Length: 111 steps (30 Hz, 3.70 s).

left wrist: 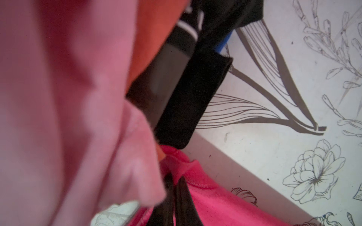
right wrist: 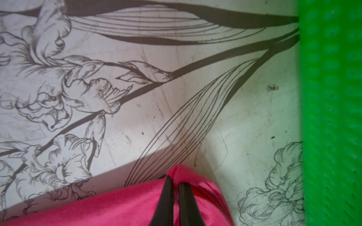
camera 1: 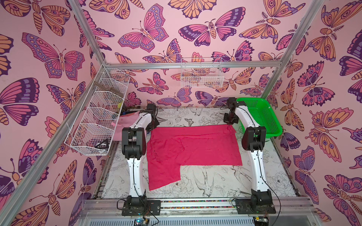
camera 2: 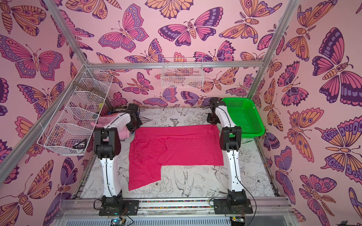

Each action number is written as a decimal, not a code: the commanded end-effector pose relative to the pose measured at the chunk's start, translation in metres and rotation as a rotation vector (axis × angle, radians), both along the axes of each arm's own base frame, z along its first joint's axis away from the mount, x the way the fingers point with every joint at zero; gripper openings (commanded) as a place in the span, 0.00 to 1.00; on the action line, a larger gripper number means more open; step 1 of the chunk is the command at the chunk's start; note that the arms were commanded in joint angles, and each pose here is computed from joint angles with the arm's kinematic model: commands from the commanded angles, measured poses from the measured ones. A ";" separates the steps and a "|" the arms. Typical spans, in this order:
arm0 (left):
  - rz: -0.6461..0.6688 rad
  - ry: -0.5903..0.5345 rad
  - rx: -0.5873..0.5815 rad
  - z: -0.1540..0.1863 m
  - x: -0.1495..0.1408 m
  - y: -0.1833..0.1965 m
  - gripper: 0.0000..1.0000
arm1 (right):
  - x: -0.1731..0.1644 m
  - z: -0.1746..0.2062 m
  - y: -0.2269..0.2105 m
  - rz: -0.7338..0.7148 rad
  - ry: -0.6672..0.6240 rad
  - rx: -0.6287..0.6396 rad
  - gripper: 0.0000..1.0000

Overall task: Fold and stack t-shirts
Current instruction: Move the T-shirt to the center of the board, then fold the T-shirt.

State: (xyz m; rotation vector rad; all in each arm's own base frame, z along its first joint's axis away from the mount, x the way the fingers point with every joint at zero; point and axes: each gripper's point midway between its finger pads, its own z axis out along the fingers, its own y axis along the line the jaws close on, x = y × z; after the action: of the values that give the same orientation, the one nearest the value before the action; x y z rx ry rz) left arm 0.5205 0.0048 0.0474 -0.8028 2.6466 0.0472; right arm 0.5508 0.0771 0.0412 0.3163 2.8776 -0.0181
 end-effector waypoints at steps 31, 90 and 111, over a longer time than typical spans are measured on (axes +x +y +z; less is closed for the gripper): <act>-0.070 -0.143 -0.118 0.090 -0.024 -0.022 0.50 | -0.064 0.114 0.013 0.080 -0.123 -0.002 0.47; 0.112 0.239 0.003 -0.041 -0.308 -0.012 0.48 | -0.287 0.008 -0.012 -0.085 0.210 0.010 0.59; 0.096 0.226 -0.070 -0.042 -0.304 -0.025 0.00 | -0.303 0.013 -0.025 -0.120 0.241 -0.045 0.55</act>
State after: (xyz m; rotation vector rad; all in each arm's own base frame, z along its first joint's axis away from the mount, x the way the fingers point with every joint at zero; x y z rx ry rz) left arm 0.2251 -0.0114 0.0132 -1.0032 2.7751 0.1237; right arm 0.2578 0.0639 0.0474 0.4693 3.0826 -0.0692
